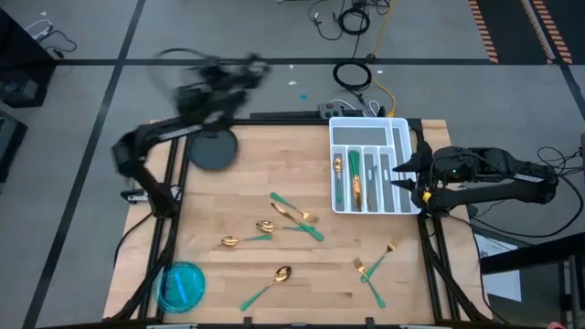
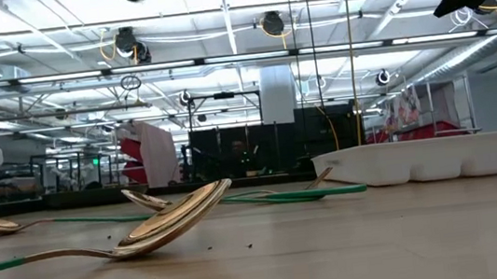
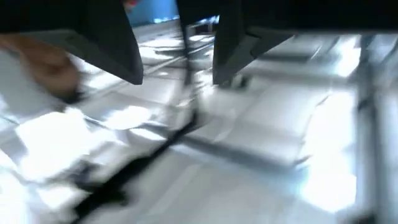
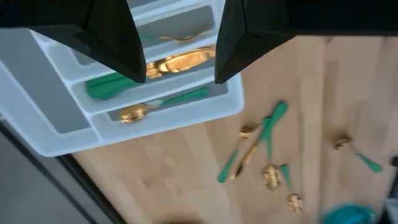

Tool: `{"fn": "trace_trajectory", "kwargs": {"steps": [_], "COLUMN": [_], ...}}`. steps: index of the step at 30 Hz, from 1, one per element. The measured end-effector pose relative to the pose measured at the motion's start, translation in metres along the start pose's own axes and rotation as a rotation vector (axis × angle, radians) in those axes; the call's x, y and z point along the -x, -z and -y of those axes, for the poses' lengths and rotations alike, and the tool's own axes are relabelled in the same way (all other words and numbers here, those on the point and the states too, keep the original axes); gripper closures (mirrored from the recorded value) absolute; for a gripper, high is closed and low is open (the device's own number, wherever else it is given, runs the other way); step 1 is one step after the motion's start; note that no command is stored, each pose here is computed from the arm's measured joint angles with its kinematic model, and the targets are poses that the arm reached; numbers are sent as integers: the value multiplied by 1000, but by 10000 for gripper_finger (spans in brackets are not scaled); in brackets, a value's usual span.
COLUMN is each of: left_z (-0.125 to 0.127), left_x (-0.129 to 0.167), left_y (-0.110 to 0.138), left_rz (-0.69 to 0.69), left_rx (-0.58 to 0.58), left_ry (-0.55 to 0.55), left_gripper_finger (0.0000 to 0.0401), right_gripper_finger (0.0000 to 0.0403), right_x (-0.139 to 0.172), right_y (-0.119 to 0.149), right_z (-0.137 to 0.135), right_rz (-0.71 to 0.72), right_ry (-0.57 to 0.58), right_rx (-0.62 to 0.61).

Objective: Sort silverware
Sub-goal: Put the green fork into the silverware tray

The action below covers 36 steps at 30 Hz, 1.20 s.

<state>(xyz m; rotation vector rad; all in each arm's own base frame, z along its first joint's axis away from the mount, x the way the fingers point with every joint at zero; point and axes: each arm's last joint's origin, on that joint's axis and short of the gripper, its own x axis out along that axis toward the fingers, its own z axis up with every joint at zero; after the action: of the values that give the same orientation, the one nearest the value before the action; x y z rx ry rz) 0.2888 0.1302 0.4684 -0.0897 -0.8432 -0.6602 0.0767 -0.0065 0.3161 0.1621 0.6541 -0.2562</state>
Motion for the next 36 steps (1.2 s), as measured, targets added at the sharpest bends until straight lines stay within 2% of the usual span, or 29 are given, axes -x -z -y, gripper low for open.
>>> {"fn": "trace_trajectory", "kwargs": {"steps": [2,3,6,9,13,15,17,22,26,30,33,36], "left_z": [28,41,76,113,142,147,150,142,136,131,124,116], "left_x": [6,11,32,57,89,97,102,103,103,108,116,126], "left_y": [-20,-26,-37,-39,-17,-5,7,49,88,122,143,168], "left_rz": [-11,-33,-119,-187,-370,-462,-553,-710,-819,-918,-977,-1082], "left_rx": [-39,-31,-15,-49,-19,11,65,285,449,530,555,551], "left_ry": [63,60,-36,-259,-692,-858,-935,-967,-964,-997,-1063,-1075], "left_gripper_finger": [206,211,228,244,250,250,250,248,225,192,175,171], "right_gripper_finger": [218,218,218,218,218,218,218,218,218,218,218,218], "right_x": [0,0,3,7,8,7,0,-26,-45,-52,-52,-53], "right_y": [-2,-4,-11,-17,-17,-16,-12,1,10,12,13,12], "right_z": [-1,-2,-4,-5,-4,-4,-5,-7,-10,-12,-12,-11], "right_rz": [22,42,125,210,225,220,205,174,176,198,198,204], "right_ry": [-28,-34,-58,-78,-73,-71,-68,-86,-153,-185,-177,-157], "right_rx": [-1,5,14,9,6,5,-4,-41,-76,-98,-93,-75]}}
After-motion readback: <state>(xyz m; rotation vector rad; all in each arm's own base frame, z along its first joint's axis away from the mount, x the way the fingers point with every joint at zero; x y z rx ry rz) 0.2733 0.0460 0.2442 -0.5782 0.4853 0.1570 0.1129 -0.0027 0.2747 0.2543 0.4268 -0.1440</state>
